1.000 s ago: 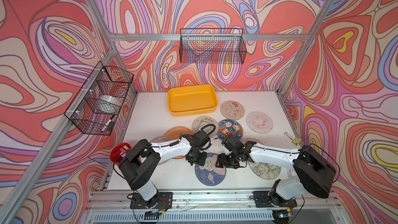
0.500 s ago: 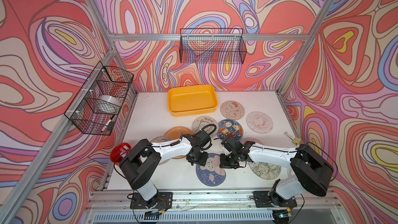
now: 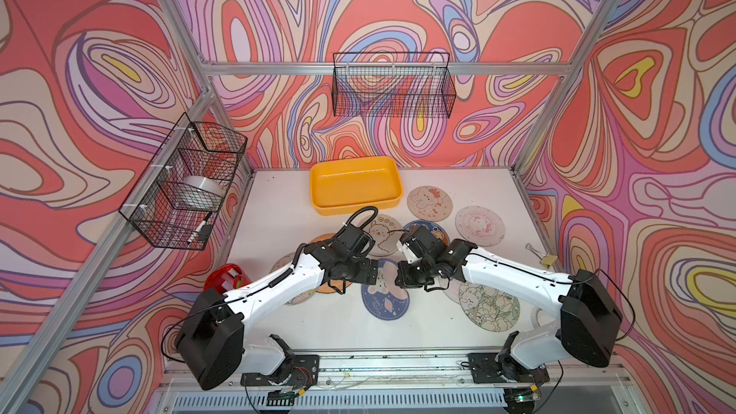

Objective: Put the coasters into the storage box
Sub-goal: Pick up the coaster from the center of the board.

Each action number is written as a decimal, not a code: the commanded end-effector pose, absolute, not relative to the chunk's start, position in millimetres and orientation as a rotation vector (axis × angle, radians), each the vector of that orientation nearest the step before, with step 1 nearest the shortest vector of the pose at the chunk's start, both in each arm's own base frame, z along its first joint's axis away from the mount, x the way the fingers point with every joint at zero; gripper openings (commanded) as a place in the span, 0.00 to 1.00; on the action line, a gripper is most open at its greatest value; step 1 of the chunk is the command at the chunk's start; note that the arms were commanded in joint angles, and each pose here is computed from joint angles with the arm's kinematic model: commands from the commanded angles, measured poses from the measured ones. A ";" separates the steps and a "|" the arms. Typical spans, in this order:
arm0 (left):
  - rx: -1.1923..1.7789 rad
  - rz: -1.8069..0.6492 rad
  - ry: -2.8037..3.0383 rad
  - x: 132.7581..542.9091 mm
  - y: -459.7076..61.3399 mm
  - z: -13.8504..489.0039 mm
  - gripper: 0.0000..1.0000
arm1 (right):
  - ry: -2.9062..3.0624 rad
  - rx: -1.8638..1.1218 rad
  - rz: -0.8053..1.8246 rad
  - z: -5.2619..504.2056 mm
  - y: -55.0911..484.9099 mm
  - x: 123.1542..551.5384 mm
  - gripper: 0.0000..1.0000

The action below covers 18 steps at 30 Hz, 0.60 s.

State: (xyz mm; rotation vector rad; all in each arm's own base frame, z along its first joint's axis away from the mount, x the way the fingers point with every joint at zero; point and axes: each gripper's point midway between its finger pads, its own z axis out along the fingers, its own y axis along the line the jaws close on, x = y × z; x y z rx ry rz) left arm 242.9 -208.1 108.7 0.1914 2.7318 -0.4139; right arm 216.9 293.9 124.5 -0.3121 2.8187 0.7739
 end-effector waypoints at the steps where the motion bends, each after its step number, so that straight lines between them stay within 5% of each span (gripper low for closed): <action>1: 0.084 -0.327 2.732 244.2 -180.6 103.9 0.97 | 2.760 -0.372 0.720 144.8 300.1 232.3 0.00; 18: -0.044 -0.321 2.661 252.9 -158.6 103.0 1.00 | 2.484 -0.355 0.672 221.7 346.2 384.2 0.00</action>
